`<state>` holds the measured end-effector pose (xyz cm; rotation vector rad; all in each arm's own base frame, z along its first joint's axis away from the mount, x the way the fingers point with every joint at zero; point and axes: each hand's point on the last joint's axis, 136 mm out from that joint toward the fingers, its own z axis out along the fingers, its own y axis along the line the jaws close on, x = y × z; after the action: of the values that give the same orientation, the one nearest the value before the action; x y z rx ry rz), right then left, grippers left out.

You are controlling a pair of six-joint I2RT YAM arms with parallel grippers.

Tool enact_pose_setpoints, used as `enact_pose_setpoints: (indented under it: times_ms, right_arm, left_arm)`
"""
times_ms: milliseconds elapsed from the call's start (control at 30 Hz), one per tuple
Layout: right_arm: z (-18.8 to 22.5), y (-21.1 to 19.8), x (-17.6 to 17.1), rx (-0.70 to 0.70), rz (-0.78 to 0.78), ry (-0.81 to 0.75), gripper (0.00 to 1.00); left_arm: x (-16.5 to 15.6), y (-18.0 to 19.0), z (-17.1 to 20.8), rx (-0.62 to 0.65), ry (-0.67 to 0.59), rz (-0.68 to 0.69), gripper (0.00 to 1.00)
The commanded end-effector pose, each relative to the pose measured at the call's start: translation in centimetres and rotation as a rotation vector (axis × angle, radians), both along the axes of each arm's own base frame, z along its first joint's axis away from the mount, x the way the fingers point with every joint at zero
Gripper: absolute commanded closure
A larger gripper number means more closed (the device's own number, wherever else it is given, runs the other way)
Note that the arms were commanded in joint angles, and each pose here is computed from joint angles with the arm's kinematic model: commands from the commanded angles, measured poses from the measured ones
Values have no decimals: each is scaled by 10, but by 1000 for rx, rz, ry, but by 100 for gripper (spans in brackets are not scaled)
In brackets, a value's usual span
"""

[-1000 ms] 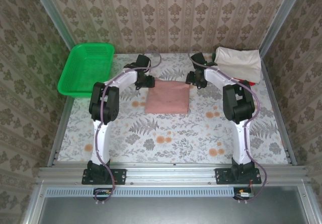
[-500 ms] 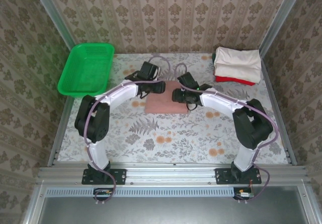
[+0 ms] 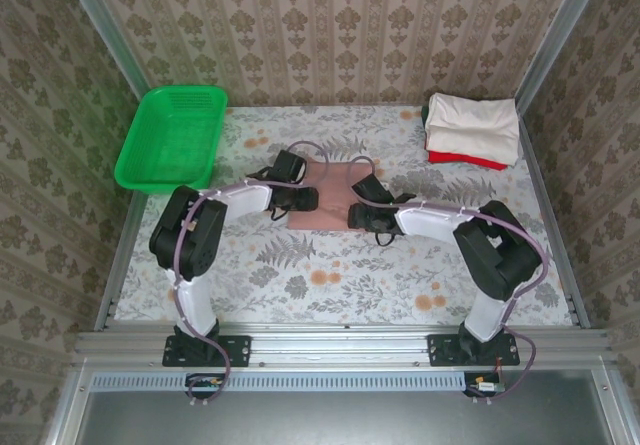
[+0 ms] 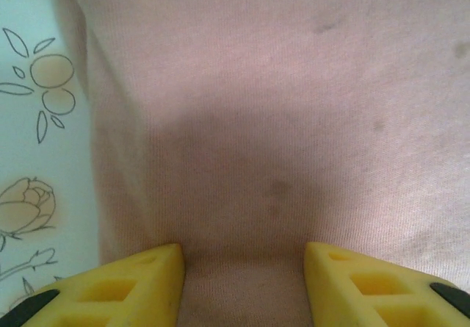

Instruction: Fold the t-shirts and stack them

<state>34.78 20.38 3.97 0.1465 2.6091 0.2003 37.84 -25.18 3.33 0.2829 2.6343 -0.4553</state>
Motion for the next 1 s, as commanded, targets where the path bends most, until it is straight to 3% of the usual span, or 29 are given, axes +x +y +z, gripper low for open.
enact_pose_setpoints:
  times_ms: [0,133,200,233,267,300,467,567,667,800,967]
  right_arm:
    - [17,-10,-10,-51,-9,-41,34]
    - [20,-11,-13,-51,-11,-39,36]
    - [30,-11,-14,-43,-4,-67,35]
    - [36,-14,-13,-45,-5,-86,34]
    - [44,-15,-13,-47,-4,-104,33]
    - [50,-17,-13,-50,-1,-121,32]
    - [82,-30,-13,-67,12,-235,19]
    - [105,-49,-17,-107,-16,-313,0]
    - [123,-95,-25,-198,-150,-373,0]
    - [138,-159,-40,-233,-297,-462,0]
    - [155,-188,-65,-129,-334,-613,0]
  left_arm:
    - [-26,10,-11,21,94,13,52]
    - [-19,13,20,14,38,22,47]
    - [-16,16,41,3,-8,28,38]
    - [-15,18,53,-6,-33,34,26]
    - [-14,21,64,-10,-60,44,7]
    - [-16,24,72,-13,-78,49,0]
    - [-26,46,106,-36,-189,103,0]
    - [-35,75,121,-14,-258,179,0]
    - [-49,127,137,47,-373,313,0]
    - [-78,211,148,273,-563,484,0]
    - [-102,248,145,234,-548,567,0]
